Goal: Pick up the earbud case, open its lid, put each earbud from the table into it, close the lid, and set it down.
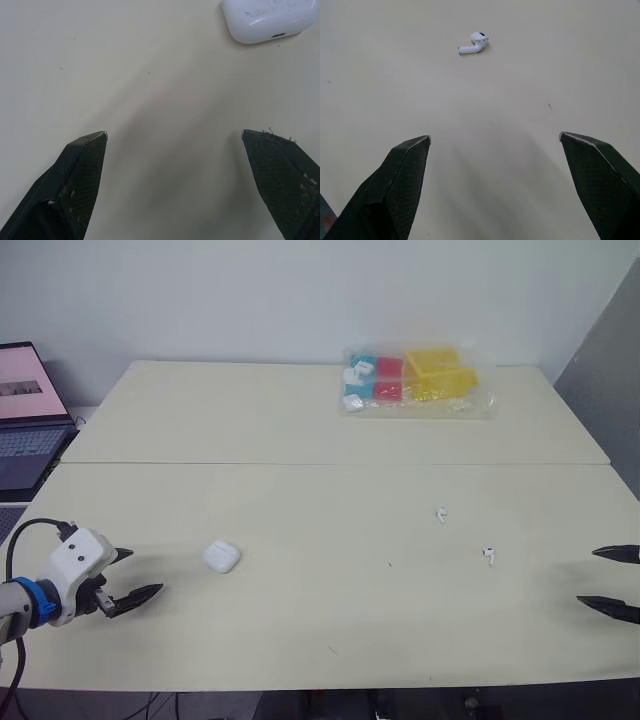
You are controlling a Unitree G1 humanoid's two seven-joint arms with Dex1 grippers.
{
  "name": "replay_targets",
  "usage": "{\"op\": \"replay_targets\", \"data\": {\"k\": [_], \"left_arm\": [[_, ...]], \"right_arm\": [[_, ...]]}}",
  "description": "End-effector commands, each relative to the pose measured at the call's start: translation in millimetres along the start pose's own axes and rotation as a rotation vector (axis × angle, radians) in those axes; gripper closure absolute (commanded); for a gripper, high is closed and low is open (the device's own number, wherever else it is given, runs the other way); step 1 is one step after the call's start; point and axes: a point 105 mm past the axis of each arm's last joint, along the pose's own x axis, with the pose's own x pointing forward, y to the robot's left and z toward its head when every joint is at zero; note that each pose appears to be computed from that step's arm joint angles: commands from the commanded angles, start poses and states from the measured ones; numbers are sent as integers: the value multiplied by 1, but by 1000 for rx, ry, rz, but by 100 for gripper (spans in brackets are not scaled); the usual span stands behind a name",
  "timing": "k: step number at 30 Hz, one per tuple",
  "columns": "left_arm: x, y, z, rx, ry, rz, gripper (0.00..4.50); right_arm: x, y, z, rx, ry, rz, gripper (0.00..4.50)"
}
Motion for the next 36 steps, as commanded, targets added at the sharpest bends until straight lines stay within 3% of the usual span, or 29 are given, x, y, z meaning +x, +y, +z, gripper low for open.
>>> {"op": "replay_targets", "data": {"k": [1,8,17,27,32,36], "left_arm": [[-7,6,13,51,-30,8,0],[-9,11,19,118,-70,3,0],[-8,12,23,89,-115,-5,0],[-17,-1,21,72,-82,-108,0],[-15,-7,29,75,-103,-138,0],[-5,-15,51,25,-180,-159,0]], "right_arm": [[-5,-5,8,-25,-22,-32,17],[-3,-3,9,-25,-33,-35,17],[1,-9,19,25,-88,-51,17],[2,-5,20,-33,-70,-27,17],[6,-1,24,-41,-86,-8,17],[14,12,47,-73,-145,56,17]]}}
